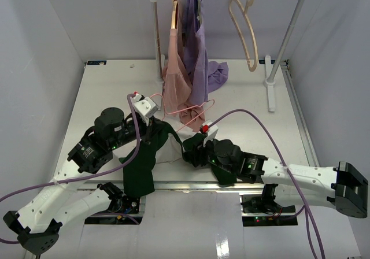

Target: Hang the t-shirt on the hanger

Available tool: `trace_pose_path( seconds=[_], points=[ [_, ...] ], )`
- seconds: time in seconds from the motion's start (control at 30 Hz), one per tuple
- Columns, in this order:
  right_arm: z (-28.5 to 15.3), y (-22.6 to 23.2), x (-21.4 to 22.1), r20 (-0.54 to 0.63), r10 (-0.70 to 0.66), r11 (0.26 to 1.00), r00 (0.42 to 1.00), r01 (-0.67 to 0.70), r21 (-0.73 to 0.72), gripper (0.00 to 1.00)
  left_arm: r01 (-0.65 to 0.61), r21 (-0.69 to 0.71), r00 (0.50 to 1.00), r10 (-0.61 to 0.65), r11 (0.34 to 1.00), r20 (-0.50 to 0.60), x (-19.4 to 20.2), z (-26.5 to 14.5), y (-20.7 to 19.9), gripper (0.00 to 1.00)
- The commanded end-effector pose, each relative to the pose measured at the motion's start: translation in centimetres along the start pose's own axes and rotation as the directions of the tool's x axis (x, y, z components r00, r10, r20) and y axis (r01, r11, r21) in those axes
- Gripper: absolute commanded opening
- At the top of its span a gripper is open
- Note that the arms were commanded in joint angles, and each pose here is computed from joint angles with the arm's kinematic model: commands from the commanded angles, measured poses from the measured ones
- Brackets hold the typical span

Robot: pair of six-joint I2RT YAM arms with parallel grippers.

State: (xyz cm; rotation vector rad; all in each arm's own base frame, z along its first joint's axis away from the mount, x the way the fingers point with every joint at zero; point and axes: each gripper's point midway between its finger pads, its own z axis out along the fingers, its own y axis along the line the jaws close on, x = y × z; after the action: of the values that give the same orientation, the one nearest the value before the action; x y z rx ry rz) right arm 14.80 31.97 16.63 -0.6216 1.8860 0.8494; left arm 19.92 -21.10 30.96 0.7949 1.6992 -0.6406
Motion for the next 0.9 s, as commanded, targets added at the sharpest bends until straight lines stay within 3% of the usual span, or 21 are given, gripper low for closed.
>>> trace_pose_path(
  seconds=[0.0,0.1,0.17,0.23,0.27,0.37,0.6,0.87],
  points=[
    [0.8,0.3,-0.5,0.044,0.027,1.0,0.999,-0.028,0.014,0.52,0.002,-0.011,0.997,-0.001,1.0,0.081,-2.0,-0.6,0.0,0.0],
    [1.1,-0.2,0.2,0.029,0.026,0.999,0.999,-0.027,0.04,0.45,0.0,0.002,0.996,0.0,1.0,0.088,-2.2,-0.7,-0.2,0.0],
    [1.1,-0.9,0.6,0.022,0.022,0.996,1.0,-0.024,0.082,0.33,-0.002,0.018,0.996,0.0,1.0,0.094,-2.5,-0.8,-0.5,0.0],
    [0.8,-2.0,0.5,0.036,0.03,0.99,0.999,-0.034,0.136,0.11,-0.006,0.036,0.995,0.002,0.999,0.1,-2.6,-0.9,-0.9,0.0],
    [0.6,-2.6,0.3,0.047,0.028,0.985,0.999,-0.036,0.168,0.08,-0.007,0.042,0.995,0.003,0.999,0.102,-2.5,-1.1,-1.0,0.0],
    [-0.5,-6.6,-1.1,0.098,0.022,0.949,0.995,-0.051,0.311,0.08,-0.067,0.102,0.992,0.055,0.993,0.113,-2.2,-1.8,-2.1,0.0],
    [-3.6,-12.6,-5.4,0.205,0.07,0.904,0.976,-0.15,0.401,0.08,-0.131,0.172,0.99,0.12,0.976,0.075,-0.5,-3.0,-3.3,0.0],
    [-5.3,-13.4,-8.9,0.245,0.037,0.893,0.969,-0.142,0.426,0.08,-0.131,0.229,0.991,0.129,0.964,0.024,0.9,-2.6,-4.0,0.0]
  ],
)
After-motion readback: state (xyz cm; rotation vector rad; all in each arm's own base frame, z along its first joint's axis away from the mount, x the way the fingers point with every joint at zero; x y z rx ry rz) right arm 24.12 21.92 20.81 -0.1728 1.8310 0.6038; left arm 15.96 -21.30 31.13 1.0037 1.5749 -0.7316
